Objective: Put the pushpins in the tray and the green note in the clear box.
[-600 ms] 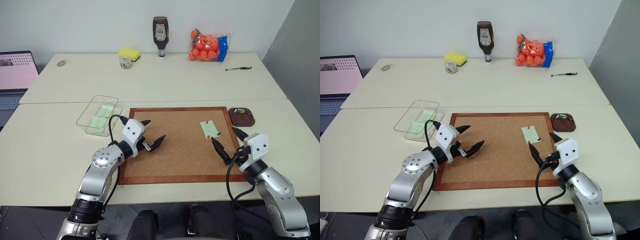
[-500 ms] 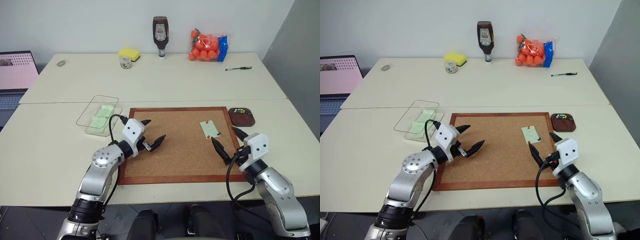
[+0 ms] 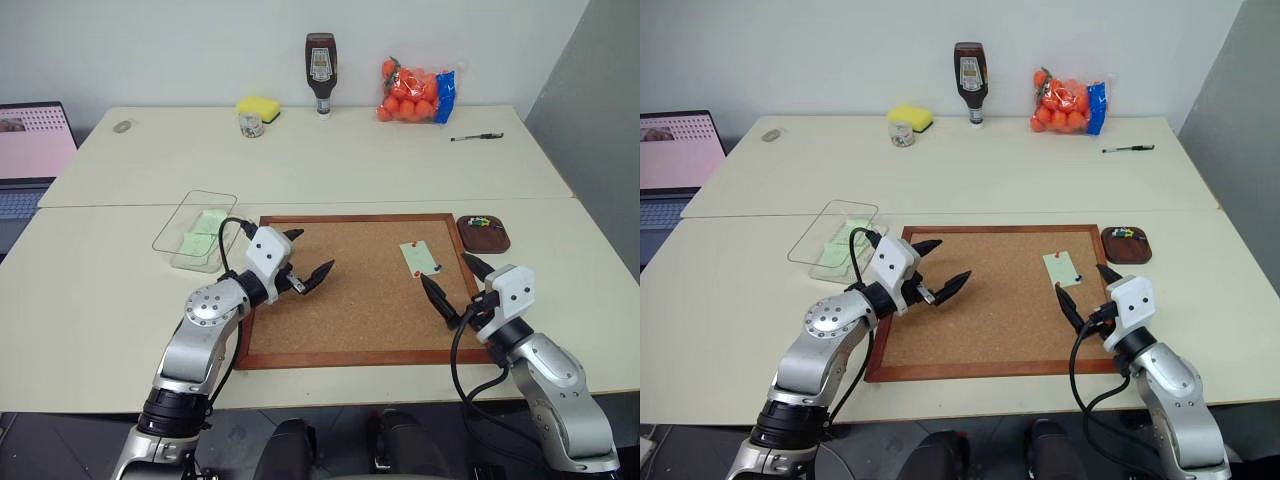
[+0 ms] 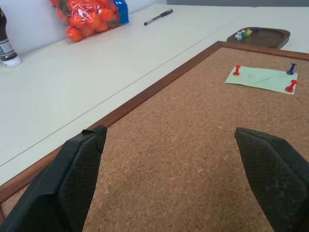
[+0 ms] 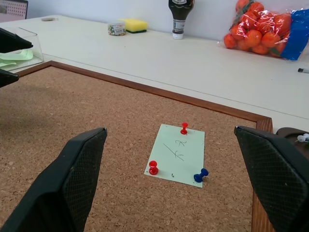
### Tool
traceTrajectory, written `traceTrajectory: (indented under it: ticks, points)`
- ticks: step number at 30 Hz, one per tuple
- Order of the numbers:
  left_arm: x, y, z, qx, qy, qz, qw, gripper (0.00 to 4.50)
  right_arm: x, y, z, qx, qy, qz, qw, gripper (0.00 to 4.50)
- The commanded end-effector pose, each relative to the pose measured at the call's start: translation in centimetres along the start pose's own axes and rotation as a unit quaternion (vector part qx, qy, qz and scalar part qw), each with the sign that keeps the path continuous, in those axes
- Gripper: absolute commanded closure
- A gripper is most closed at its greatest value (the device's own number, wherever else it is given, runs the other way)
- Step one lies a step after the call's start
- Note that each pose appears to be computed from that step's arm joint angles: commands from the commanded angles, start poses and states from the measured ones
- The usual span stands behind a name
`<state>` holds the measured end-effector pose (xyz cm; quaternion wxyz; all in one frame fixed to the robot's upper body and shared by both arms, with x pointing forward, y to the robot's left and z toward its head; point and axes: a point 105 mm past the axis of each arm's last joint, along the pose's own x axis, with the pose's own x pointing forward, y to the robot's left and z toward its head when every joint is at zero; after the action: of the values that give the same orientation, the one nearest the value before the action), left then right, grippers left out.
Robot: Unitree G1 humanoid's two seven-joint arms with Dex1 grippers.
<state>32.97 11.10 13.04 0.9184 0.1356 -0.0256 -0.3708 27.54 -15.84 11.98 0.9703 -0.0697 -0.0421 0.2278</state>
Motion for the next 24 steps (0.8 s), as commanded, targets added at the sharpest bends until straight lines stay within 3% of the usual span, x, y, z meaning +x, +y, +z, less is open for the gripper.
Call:
traceTrajectory:
  ticks: [1, 8, 14, 24]
  points:
    - [0.4, -0.1, 1.7, 0.023, -0.022, -0.033, 0.999, 0.00, -0.1, 1.0, 1.8, -0.006, -0.021, 0.036, 0.999, 0.02]
    - [0.7, -0.5, 1.1, 0.019, -0.008, -0.064, 0.998, 0.00, -0.3, 1.9, 3.1, 0.001, -0.020, 0.066, 0.998, 0.02]
    - [0.9, -1.2, -0.4, 0.024, 0.026, -0.088, 0.995, 1.30, 0.2, 1.8, 3.7, 0.002, -0.013, 0.058, 0.998, 0.00]
    - [1.1, -1.9, -2.0, 0.014, 0.062, -0.122, 0.990, 3.40, 2.3, -0.8, 2.9, 0.004, 0.057, 0.006, 0.998, 0.00]
